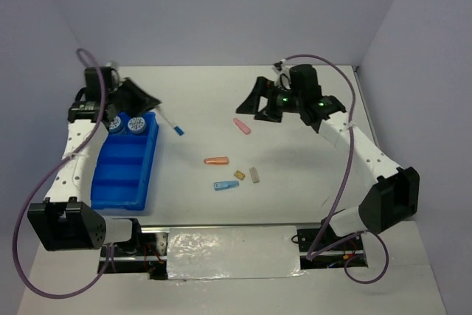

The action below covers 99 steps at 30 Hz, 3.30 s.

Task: Sort the stationery into containers
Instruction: Place the pen in the storage box, then pick up the stationery from the center of the board.

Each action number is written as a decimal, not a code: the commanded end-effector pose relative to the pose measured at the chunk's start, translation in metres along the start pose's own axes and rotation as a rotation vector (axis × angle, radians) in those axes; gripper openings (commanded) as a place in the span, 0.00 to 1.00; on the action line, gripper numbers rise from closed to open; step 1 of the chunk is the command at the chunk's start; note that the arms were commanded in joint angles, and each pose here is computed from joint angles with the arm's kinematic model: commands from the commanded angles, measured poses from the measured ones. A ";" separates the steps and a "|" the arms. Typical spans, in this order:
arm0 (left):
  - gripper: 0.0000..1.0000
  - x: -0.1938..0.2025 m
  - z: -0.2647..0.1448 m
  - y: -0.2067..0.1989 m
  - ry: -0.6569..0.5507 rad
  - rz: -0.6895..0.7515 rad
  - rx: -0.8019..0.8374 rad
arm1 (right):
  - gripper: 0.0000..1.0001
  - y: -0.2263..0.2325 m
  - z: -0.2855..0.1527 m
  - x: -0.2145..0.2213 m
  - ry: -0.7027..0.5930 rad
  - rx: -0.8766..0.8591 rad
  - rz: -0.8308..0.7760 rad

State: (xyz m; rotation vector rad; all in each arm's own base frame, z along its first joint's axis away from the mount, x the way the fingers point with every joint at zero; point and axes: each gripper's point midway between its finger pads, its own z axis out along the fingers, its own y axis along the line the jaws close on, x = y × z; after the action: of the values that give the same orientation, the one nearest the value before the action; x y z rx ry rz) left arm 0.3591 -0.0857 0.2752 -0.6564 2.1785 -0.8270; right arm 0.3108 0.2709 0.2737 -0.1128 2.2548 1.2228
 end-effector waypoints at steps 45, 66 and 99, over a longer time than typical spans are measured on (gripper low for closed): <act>0.99 -0.091 -0.058 0.176 -0.364 -0.261 -0.542 | 0.98 -0.115 -0.029 0.099 0.225 0.602 -0.291; 0.99 0.021 -0.044 0.107 0.026 0.197 -0.469 | 0.53 -0.198 0.045 0.187 0.412 0.785 -0.261; 0.89 0.169 -0.008 -0.106 0.438 0.192 0.274 | 0.07 0.071 0.005 0.057 -0.052 -0.058 -0.372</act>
State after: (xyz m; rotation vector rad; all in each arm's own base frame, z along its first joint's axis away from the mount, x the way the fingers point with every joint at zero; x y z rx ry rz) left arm 0.2644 -0.2547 0.2642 -0.1522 2.4511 -1.1813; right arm 0.2446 0.3123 0.2541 -0.4438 2.1512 0.9801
